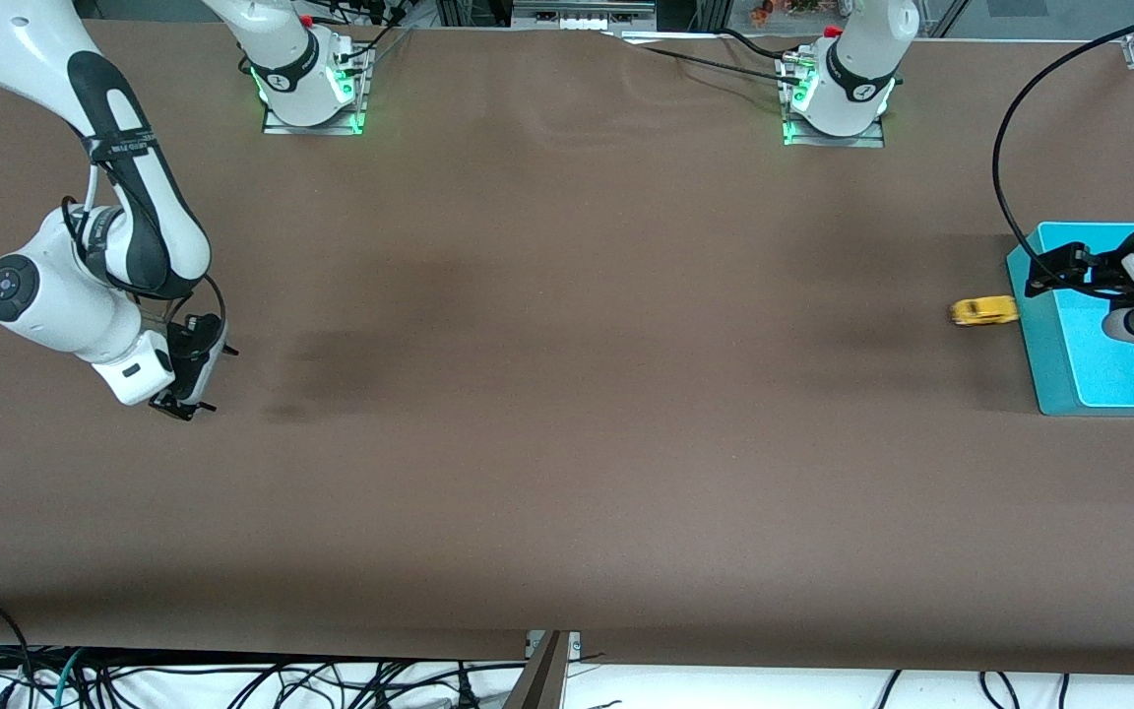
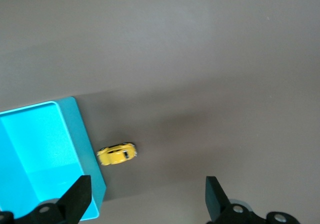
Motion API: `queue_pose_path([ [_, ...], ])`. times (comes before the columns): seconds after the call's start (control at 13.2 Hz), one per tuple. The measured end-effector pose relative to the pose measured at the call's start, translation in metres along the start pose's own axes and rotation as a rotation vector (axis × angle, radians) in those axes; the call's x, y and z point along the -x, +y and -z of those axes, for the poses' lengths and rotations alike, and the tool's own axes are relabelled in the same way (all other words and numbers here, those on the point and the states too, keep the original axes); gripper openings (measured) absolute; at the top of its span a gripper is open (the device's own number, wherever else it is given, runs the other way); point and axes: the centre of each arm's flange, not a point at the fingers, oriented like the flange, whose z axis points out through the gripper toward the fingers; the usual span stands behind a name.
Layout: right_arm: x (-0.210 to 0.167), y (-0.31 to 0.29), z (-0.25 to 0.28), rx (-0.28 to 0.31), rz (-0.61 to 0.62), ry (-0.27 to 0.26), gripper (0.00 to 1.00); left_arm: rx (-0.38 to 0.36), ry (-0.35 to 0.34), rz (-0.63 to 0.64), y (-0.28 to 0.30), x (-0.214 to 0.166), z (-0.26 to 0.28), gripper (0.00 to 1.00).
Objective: Wind and store yellow beetle car
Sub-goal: 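Reach the left gripper to the car while the right gripper withdraws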
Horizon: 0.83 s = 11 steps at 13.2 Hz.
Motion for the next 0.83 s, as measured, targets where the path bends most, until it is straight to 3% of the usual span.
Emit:
queue_pose_path([
  [0.45,-0.071,0.022,0.111,-0.041,-0.346,0.002,1.0,0.004,-0.061,-0.115,0.013,-0.003,-0.029,1.0],
  [0.83,-0.152,0.0,0.17,-0.073,-0.698,-0.051,1.0,-0.033,-0.015,-0.342,0.021,0.013,-0.088,1.0],
])
